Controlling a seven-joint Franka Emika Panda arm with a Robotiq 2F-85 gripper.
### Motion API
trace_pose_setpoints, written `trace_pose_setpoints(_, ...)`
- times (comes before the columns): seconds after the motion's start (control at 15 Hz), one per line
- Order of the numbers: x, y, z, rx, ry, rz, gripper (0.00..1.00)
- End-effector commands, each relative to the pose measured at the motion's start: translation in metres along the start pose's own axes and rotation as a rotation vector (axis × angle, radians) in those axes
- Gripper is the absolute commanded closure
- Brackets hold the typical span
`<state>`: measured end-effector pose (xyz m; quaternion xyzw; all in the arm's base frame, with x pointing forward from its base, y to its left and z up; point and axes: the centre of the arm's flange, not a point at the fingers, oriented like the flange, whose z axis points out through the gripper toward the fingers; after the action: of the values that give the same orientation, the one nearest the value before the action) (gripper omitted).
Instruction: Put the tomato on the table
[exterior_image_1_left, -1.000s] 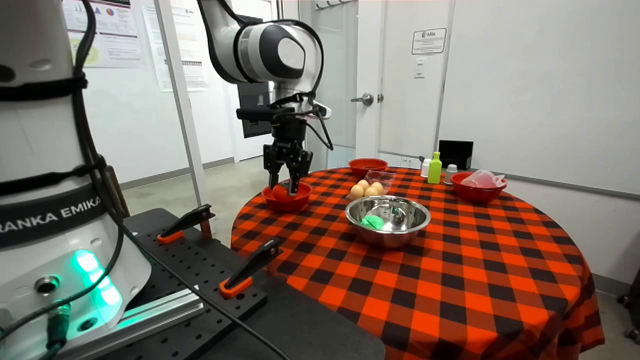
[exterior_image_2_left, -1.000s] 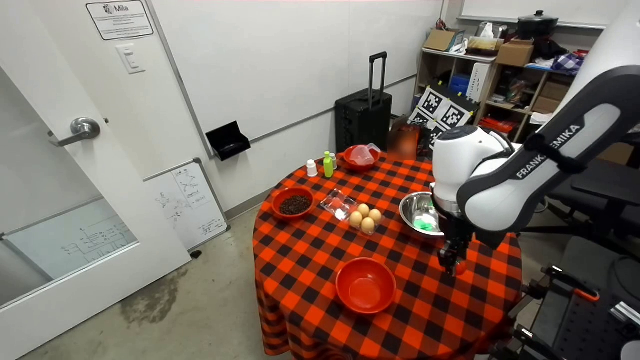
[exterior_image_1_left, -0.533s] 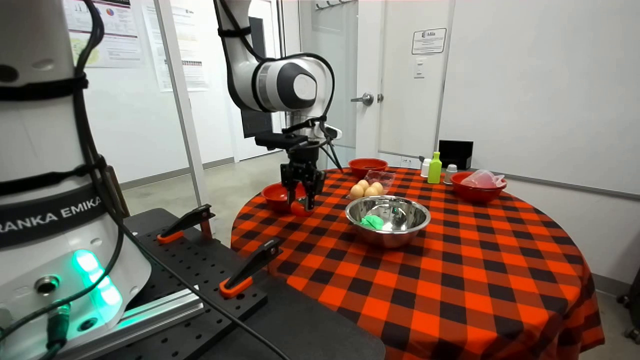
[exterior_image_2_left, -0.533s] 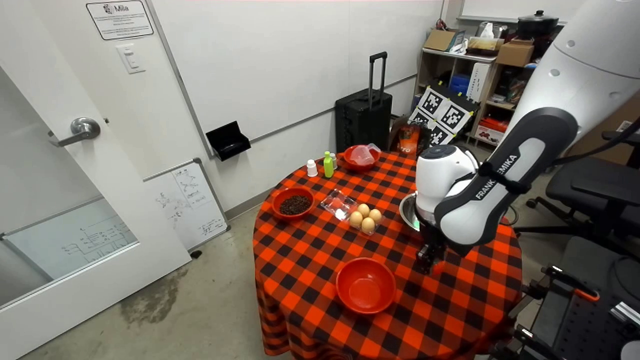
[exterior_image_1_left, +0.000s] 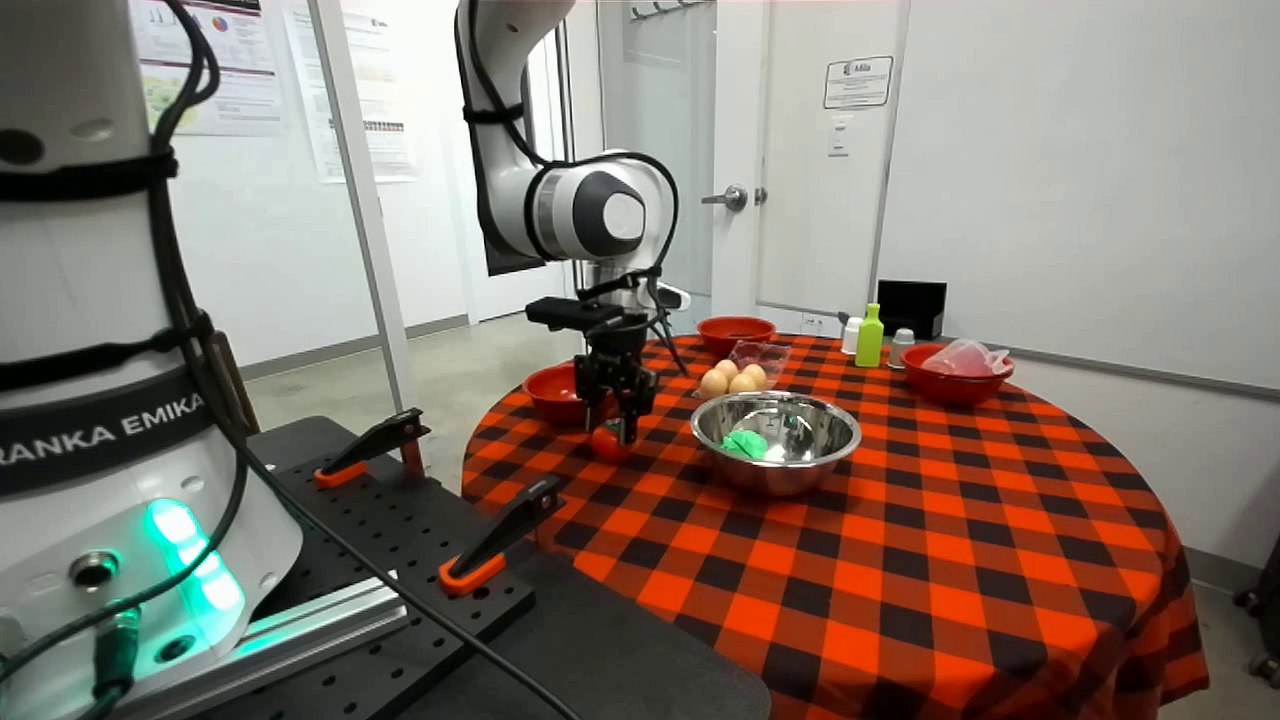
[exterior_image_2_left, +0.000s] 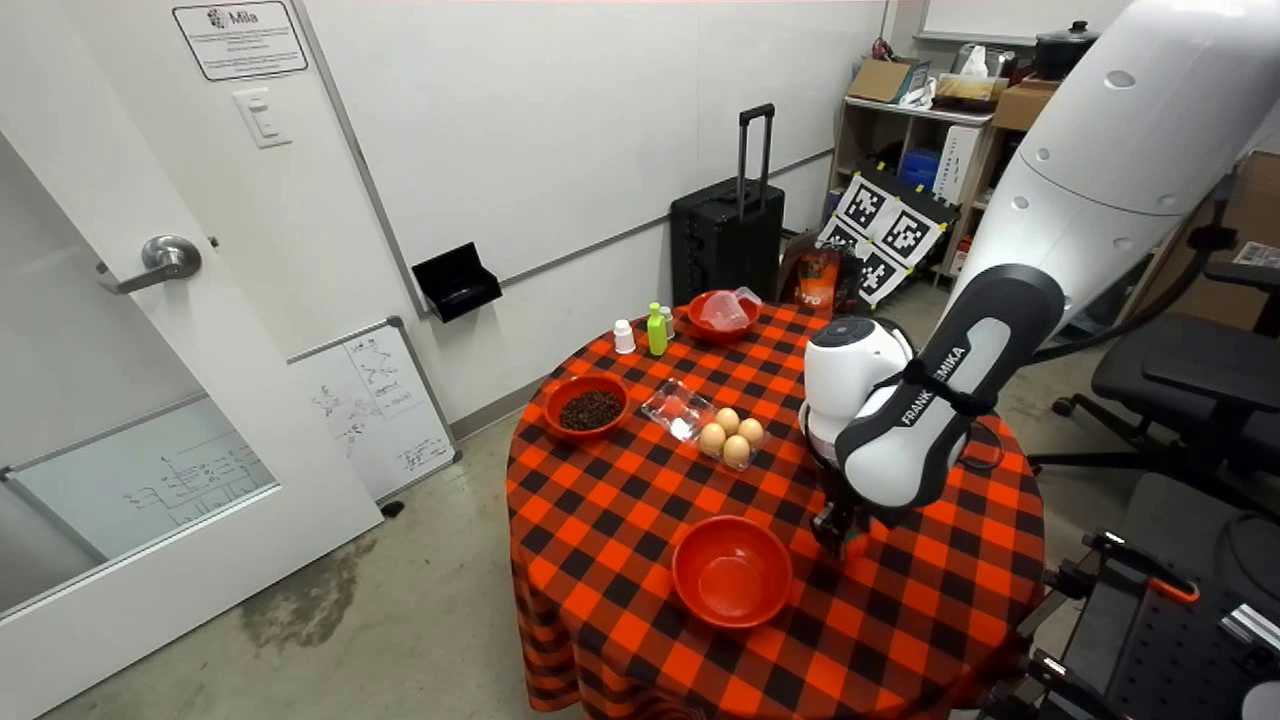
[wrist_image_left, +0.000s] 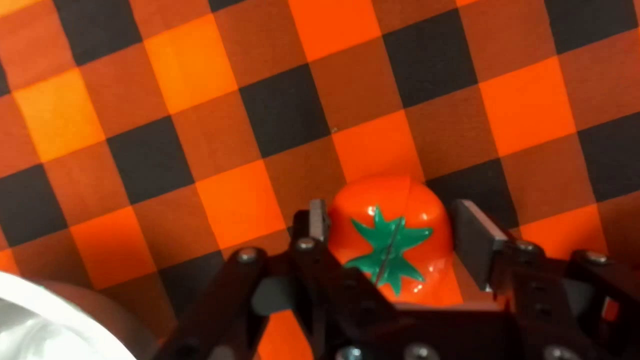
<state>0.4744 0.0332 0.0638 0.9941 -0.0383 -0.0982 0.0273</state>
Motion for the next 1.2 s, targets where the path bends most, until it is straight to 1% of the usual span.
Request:
trace_pose_setpoints(0.0,0.010,-0.003,0.009,-0.004,0.015,0.036,0.63)
trace_pose_setpoints(0.07,0.010,-0.002,0.009,-0.003,0.013,0.040,0.63)
trace_pose_setpoints(0.13,0.010,-0.001,0.010,-0.003,0.012,0.044,0.44)
trace_pose_setpoints(0.2,0.009,0.000,0.010,-0.001,0.010,0.049,0.38)
trace_pose_setpoints(0.27,0.009,0.000,0.010,0.000,0.010,0.055,0.21)
trace_pose_setpoints(0.33,0.009,0.001,0.009,0.000,0.010,0.061,0.12)
trace_pose_setpoints(0.4,0.009,0.002,0.009,0.000,0.011,0.064,0.05)
trace_pose_setpoints(0.47,0.009,0.002,0.008,0.000,0.011,0.067,0.01)
trace_pose_setpoints(0.67,0.007,0.007,0.002,0.017,0.002,0.077,0.00)
trace_pose_setpoints(0.87,0.000,0.012,-0.017,0.055,-0.003,0.092,0.00)
trace_pose_setpoints(1.13,-0.009,0.014,-0.046,0.103,0.027,0.096,0.00)
